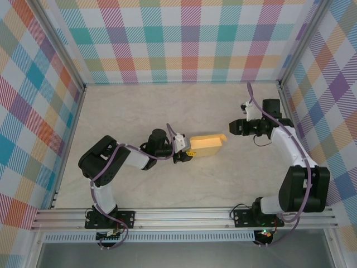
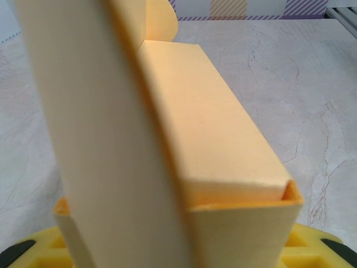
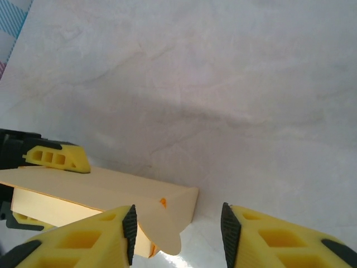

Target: Fold the paper box

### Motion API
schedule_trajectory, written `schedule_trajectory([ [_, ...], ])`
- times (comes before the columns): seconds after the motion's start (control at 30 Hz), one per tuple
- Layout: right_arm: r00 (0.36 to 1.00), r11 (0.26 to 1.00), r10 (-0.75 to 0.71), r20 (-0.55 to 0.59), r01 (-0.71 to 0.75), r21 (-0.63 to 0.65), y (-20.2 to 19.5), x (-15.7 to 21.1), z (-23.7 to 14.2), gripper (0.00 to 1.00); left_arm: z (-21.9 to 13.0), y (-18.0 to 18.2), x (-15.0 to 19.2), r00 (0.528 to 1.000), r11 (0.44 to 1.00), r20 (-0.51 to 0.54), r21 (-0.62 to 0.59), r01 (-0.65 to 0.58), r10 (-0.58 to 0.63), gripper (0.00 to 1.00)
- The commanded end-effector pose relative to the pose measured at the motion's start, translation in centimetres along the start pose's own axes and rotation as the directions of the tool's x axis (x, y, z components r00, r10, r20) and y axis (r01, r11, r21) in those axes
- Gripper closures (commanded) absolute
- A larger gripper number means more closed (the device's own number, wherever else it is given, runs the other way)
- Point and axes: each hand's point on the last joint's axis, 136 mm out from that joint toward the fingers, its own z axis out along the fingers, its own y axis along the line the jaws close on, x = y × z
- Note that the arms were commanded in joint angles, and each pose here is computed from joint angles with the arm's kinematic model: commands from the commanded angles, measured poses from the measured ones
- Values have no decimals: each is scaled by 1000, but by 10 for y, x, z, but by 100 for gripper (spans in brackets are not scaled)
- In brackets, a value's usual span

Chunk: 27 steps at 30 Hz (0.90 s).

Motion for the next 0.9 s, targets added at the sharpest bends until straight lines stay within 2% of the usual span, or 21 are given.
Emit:
schedule_trajectory([
  [0.0, 992, 988, 110, -56, -116, -103, 18, 9, 1, 58, -6, 2, -2, 1000, 1000, -18, 12, 14, -13, 54],
  [0.23, 998, 995, -6, 63, 12, -94, 17, 12, 5, 58, -11, 11, 4, 996, 999, -79, 28, 39, -37, 53],
  [0.37, 995, 993, -100, 0, 99, -58, 14, 19, 23, 54, -8, 13, 2, 997, 997, -68, 51, 52, -48, 53],
  [0.57, 985, 982, -172, -11, 171, -77, 22, 14, 43, 53, -9, 11, 5, 996, 997, -85, 58, 47, -42, 53],
  [0.67, 982, 981, -187, -21, 186, -50, 16, 11, 50, 56, -10, 10, 7, 995, 997, -95, 65, 43, -37, 52],
  [0.77, 978, 977, -209, -30, 207, -53, 19, 4, 51, 64, -10, 10, 8, 993, 997, -112, 67, 37, -30, 52],
  [0.87, 969, 969, -242, -42, 240, -55, 26, 1, 51, 63, -9, 11, 10, 991, 997, -128, 70, 38, -29, 52],
])
